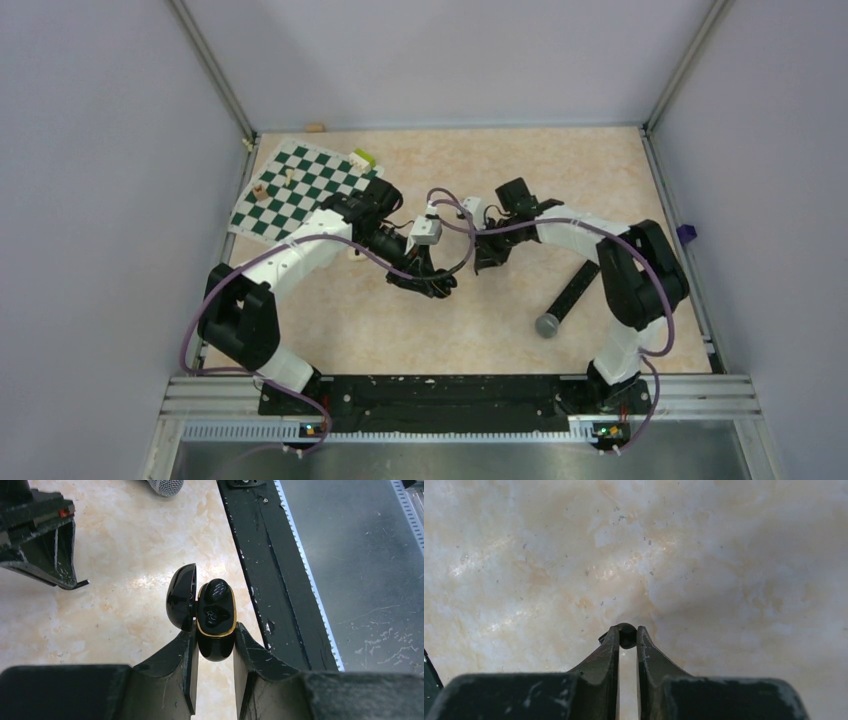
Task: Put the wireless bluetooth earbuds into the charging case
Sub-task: Pick up the earbud from the center of the board, then place the earbud in the charging case.
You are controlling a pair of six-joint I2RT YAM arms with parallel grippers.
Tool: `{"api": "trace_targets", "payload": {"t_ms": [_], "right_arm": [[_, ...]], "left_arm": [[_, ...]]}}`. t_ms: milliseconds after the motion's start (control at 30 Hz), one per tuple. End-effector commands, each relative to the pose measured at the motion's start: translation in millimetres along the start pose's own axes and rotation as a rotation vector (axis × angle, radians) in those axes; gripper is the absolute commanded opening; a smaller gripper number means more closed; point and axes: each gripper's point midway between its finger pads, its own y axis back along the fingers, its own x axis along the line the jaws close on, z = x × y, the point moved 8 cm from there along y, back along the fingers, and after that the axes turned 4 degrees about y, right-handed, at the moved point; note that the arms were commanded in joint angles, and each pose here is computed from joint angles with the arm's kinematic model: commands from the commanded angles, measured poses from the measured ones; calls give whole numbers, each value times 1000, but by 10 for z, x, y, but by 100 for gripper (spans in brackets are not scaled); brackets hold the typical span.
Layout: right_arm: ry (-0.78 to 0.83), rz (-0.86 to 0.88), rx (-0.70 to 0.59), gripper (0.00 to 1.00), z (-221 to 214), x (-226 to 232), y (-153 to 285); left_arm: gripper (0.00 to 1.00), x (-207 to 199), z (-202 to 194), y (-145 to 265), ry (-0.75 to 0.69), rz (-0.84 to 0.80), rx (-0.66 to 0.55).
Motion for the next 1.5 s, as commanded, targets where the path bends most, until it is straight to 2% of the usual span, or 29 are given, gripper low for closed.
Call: {"api": "trace_targets", "payload": {"t_ms": [0, 300, 667, 967, 1300, 1467], "right_arm": [[131, -86, -150, 0, 365, 119, 396], [229, -255, -320, 0, 619, 241, 851], [283, -314, -487, 0, 769, 404, 1121], [450, -327, -711, 0, 1081, 830, 1705], [388, -188, -830, 0, 1242, 1201, 2062], [275, -282, -879, 0, 1306, 1148, 2227]], "left_arm": [[0, 53, 86, -10, -11, 6, -10], [0, 395, -38, -84, 95, 162, 94], [0, 383, 7, -147, 97, 144, 115], [0, 309, 72, -122, 80, 122, 91], [0, 277, 140, 69, 64, 153, 11], [0, 207, 185, 180, 14, 180, -1]]}}
